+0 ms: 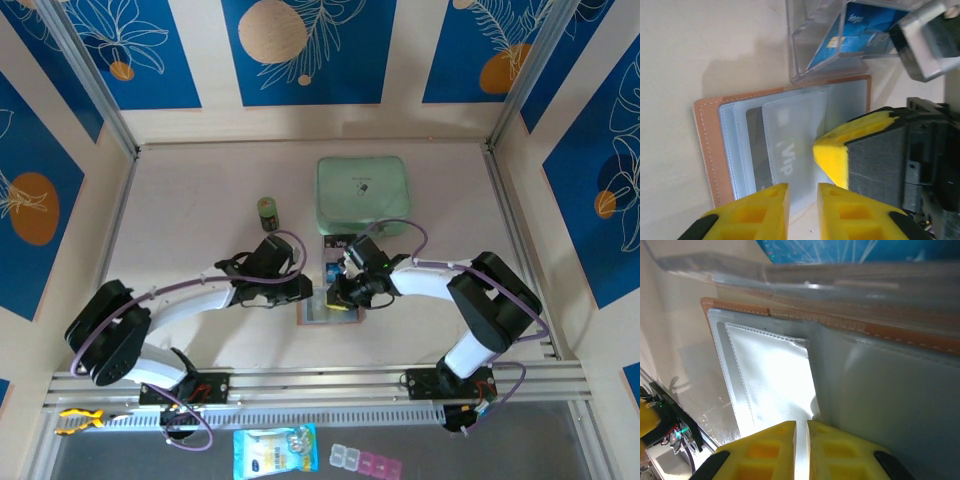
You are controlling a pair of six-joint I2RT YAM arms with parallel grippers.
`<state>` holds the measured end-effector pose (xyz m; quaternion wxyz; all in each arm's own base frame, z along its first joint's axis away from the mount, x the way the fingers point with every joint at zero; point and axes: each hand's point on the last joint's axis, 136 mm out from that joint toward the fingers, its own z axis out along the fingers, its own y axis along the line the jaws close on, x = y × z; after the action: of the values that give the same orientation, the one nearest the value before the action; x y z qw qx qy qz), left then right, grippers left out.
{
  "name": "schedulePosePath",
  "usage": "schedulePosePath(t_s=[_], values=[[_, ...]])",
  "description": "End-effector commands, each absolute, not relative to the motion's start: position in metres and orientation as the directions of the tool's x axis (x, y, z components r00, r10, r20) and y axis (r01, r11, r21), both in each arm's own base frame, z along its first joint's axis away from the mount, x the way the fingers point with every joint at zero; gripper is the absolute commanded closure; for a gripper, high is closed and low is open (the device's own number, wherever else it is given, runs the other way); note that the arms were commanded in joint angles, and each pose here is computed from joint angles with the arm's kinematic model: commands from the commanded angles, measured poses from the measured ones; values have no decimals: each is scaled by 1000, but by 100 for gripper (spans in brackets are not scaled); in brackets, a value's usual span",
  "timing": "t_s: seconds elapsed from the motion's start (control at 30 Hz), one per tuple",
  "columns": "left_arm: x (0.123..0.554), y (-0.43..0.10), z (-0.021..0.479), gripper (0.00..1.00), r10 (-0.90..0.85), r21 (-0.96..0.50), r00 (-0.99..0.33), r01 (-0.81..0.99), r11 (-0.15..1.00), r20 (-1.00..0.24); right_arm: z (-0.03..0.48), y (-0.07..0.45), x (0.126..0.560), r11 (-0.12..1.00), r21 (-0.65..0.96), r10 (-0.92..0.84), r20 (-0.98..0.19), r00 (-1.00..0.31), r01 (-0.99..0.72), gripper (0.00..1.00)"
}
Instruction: Take the credit cards out of the card holder
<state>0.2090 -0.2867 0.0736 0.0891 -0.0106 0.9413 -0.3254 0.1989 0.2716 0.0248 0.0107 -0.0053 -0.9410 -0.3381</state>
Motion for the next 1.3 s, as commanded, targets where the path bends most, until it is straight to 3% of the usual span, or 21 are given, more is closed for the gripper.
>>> schedulePosePath(t_s=[0.0,0.5,1.0,1.27], values=[[208,-296,67,75,-80,-634,-988,24,773,-134,20,263,193,774,632,11,55,-998,44,86],[202,-298,41,65,-104,-644,-992,-32,765,-74,14,259,192,780,622,28,78,-997,71,87],[199,-304,32,68,-109,-658,-993,-55,751,-41,11,260,190,772,631,31,85,-996,78,88],[199,-310,35,76,-108,-675,-993,-54,736,-38,9,260,188,769,634,33,89,-995,82,88]])
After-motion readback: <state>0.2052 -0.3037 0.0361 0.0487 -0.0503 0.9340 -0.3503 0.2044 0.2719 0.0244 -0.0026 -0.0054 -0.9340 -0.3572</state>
